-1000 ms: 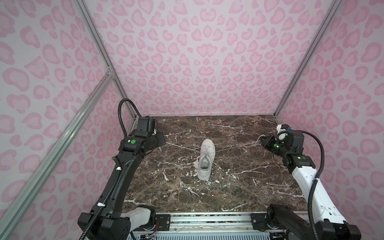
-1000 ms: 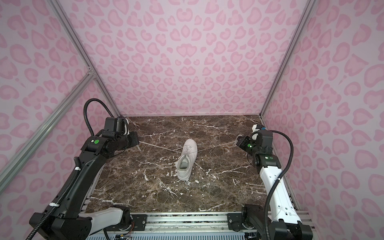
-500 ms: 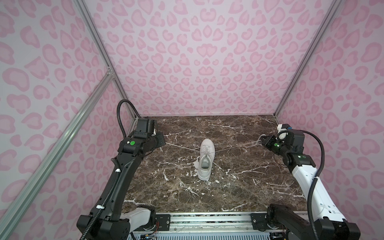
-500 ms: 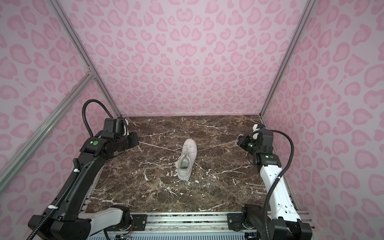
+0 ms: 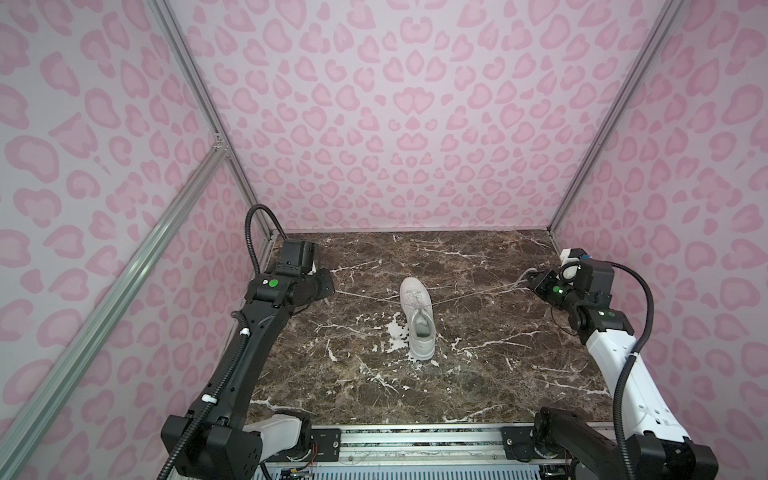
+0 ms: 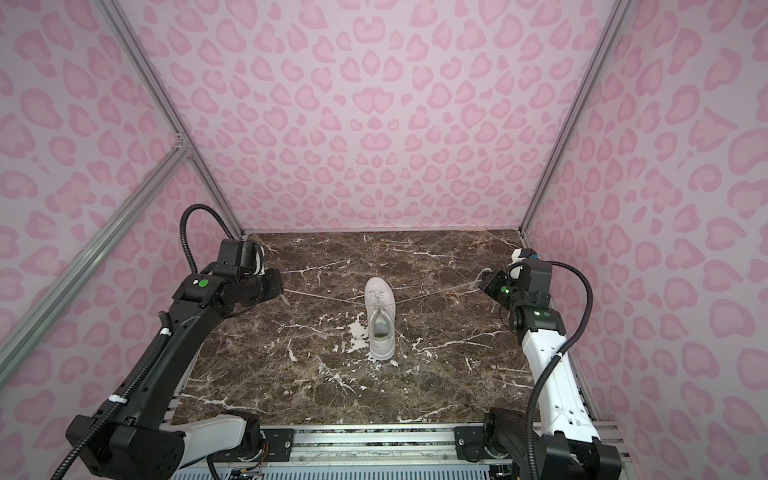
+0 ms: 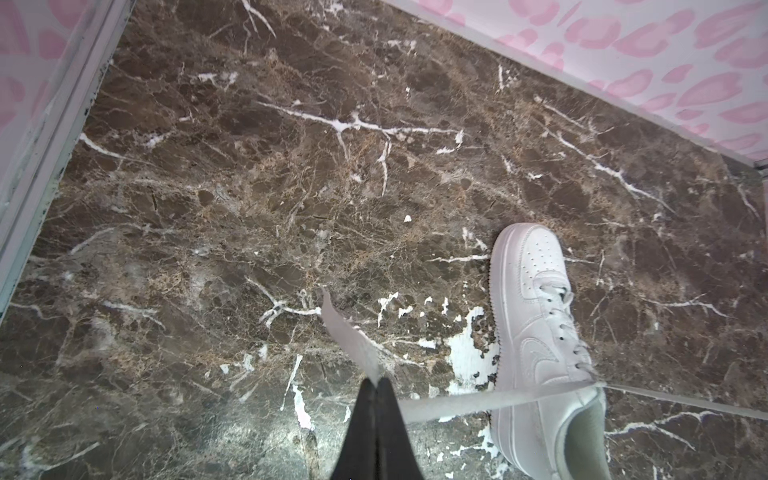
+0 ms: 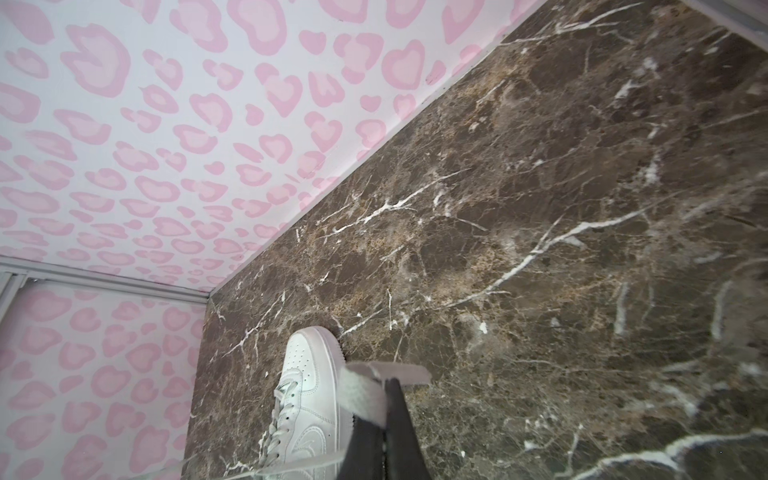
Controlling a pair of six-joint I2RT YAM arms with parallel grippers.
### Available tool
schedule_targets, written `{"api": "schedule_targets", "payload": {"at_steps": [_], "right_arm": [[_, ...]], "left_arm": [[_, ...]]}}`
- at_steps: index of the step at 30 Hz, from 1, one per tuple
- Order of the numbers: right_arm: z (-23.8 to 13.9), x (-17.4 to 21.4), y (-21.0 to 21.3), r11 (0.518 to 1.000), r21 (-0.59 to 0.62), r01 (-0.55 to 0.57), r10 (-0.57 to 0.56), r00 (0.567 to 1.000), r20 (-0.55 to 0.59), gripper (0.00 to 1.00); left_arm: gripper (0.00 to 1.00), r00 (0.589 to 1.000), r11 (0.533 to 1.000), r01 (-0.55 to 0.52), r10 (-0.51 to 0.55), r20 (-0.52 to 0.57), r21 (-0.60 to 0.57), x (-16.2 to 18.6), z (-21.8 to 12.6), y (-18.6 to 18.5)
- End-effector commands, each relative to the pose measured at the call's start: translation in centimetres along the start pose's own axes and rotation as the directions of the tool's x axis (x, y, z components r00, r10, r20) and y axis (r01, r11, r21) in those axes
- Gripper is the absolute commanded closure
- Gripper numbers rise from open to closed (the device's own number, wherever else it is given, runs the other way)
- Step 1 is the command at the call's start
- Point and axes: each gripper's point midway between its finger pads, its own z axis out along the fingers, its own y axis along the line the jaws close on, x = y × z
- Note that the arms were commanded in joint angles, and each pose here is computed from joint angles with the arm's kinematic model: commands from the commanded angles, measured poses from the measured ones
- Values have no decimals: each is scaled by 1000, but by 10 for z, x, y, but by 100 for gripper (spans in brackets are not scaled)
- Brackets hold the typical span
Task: Tie the shoes
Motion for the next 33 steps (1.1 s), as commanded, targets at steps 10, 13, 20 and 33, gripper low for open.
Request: {"api": "schedule_targets", "payload": {"at_steps": [10, 13, 20, 33], "right_arm": [[6, 19, -52, 994, 105, -30, 30, 1000, 5, 100], [7, 24, -61, 991, 125, -38, 38, 999, 0, 100], [8, 37, -81, 984, 171, -59, 61, 998, -4, 100], [12, 51, -99, 976, 198, -89, 98, 995, -34, 100]], "left_arm": [[96, 995, 995, 47, -54, -86, -82, 24, 39, 34], [96, 990, 995, 52, -62, -126, -82, 28, 48, 36], [96, 988, 993, 37, -53, -147, -110, 30, 57, 41], [96, 977, 990, 89, -108, -184, -106, 47, 84, 53]]}}
